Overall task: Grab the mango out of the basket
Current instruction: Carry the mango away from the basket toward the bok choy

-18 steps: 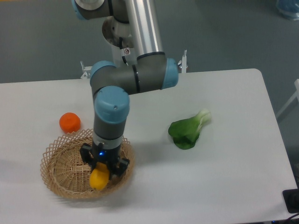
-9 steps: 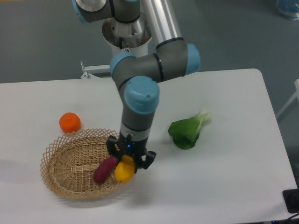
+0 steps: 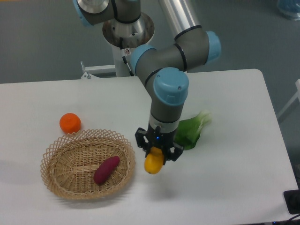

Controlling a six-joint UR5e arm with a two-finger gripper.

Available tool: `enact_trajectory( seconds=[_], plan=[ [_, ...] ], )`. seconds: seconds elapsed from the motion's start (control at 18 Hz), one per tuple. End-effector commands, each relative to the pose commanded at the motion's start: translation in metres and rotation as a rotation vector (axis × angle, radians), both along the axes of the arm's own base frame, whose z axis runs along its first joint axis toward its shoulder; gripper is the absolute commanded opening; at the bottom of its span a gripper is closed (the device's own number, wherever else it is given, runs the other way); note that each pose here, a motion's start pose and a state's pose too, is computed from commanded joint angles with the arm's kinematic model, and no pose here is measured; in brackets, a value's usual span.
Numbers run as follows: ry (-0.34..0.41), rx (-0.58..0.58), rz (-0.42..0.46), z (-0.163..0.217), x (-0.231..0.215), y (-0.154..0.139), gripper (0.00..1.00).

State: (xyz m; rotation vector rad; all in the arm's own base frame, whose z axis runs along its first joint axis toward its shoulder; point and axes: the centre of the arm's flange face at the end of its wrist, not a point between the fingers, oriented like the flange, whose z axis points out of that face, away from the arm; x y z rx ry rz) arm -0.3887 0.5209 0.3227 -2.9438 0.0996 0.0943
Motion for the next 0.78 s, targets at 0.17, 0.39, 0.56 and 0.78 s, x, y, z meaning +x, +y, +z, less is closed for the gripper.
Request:
enact_trajectory(
  seconds=[0.17, 0.39, 0.56, 0.78],
  plan=[
    [0.024, -0.036, -0.046, -0.006, -0.015, -0.015, 0.24],
    [0.061, -0.067, -0.13, -0.006, -0.03, -0.028, 0.26],
    [0.077, -0.093, -0.164, -0.009, -0.034, -0.034, 0.26],
    [0.109, -0.138, -0.25, -0.011, -0.037, -0.039, 0.27]
  ],
)
